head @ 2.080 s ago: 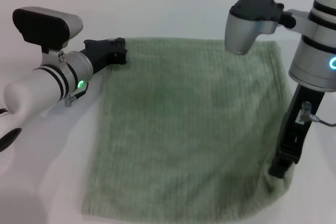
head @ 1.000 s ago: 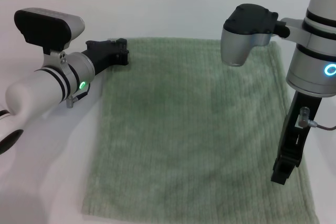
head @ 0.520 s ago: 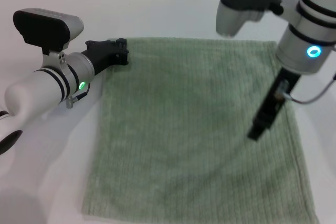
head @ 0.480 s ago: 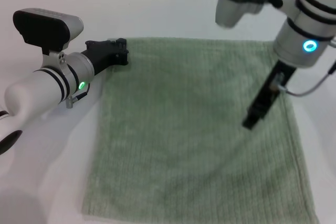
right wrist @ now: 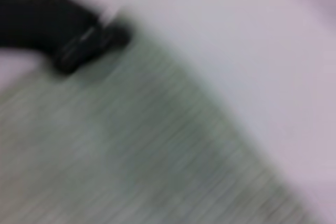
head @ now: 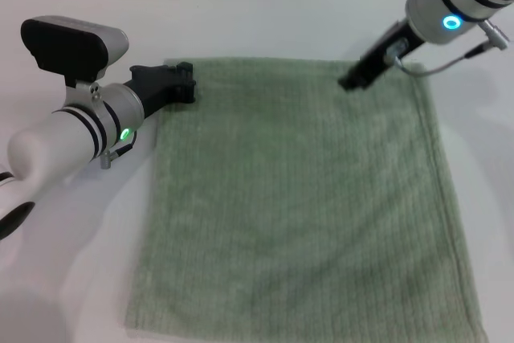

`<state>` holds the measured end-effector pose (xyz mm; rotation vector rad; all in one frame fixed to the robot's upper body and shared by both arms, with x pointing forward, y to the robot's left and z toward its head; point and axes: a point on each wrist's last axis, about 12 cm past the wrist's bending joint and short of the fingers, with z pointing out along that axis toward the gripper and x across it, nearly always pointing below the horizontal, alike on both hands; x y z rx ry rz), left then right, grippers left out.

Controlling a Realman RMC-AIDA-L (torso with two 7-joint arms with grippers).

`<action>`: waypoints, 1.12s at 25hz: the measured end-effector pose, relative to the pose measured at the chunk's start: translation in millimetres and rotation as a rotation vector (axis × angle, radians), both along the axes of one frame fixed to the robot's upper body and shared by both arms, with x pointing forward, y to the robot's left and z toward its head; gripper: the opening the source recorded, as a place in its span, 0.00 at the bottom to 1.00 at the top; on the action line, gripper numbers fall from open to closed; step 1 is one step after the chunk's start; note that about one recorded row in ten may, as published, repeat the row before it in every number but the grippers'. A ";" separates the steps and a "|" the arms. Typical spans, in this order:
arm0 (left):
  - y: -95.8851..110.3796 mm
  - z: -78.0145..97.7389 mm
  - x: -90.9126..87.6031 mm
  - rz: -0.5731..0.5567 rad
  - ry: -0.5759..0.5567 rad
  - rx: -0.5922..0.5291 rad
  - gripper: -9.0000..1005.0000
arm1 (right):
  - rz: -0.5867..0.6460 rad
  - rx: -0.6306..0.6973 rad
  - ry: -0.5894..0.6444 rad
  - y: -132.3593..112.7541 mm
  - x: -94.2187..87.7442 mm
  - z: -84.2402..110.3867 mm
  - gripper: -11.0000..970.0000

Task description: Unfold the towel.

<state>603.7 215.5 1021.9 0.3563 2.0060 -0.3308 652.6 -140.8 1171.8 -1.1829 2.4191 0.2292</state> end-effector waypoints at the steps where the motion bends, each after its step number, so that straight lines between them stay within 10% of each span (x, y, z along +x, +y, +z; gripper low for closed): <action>1: 0.0 0.0 0.0 0.000 0.000 0.000 0.02 | -0.016 0.014 -0.040 -1.6 3.9 -0.4 0.23; 15: -1.9 -1.1 -0.5 0.000 0.003 0.001 0.02 | -0.159 0.366 -0.465 -14.6 17.0 -17.6 0.23; 28: 15.9 0.0 -6.9 0.071 -0.098 -0.021 0.02 | -0.275 0.302 -0.753 -5.2 -4.0 -55.9 0.23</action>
